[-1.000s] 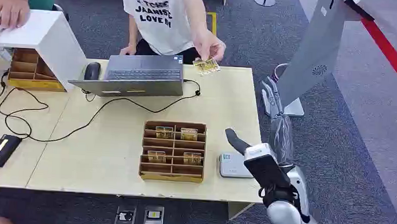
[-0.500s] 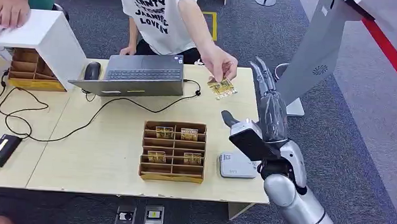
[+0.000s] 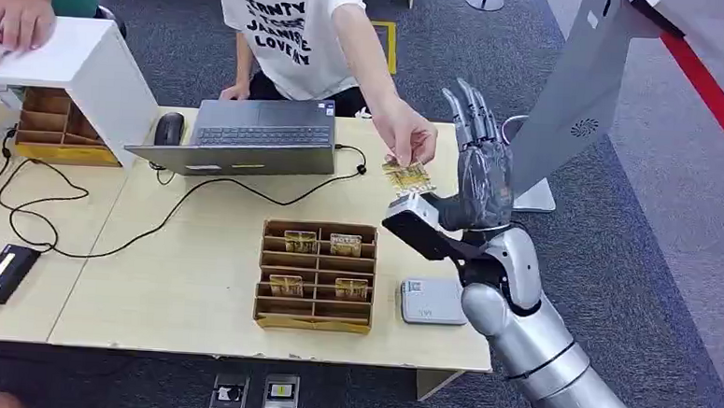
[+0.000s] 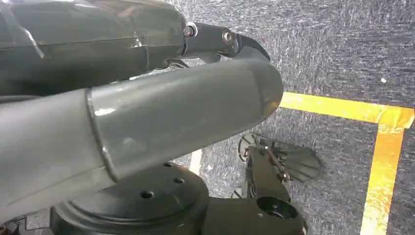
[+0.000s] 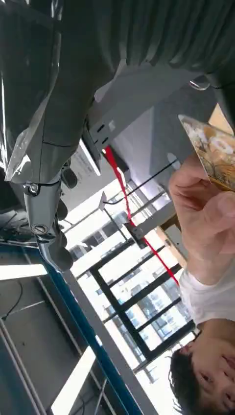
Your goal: Pass the card to the sensor for recognition and then transmit it.
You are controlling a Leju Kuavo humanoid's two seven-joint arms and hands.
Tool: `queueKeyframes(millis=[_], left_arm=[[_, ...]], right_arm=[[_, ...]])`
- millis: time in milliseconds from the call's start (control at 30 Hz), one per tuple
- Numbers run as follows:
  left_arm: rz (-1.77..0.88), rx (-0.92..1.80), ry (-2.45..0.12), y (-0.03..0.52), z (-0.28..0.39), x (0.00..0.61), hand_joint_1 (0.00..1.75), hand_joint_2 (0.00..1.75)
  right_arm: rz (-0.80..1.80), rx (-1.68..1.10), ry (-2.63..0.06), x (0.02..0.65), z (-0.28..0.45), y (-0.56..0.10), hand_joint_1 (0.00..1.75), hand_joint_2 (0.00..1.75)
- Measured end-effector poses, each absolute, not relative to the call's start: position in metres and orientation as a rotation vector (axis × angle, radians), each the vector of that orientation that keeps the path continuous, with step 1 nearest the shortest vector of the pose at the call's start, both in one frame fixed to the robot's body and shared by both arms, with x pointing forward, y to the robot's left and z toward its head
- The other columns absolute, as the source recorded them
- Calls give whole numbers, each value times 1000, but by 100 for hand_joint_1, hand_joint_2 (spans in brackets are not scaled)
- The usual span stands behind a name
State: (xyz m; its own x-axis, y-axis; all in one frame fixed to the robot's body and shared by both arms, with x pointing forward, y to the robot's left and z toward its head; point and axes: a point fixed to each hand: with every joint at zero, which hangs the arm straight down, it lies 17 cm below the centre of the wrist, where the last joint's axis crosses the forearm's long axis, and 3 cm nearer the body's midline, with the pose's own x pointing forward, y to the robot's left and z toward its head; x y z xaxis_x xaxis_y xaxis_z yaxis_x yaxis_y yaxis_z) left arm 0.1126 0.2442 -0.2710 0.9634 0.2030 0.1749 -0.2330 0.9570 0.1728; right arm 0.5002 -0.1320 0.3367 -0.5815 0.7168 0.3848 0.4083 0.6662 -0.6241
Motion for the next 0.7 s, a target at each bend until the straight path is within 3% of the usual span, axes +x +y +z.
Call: queueKeyframes(millis=[700], left_arm=[[222,203,-144,245,-271,110,0,0]], right_arm=[[757,-991,-2220,510,316,-117,0,175]])
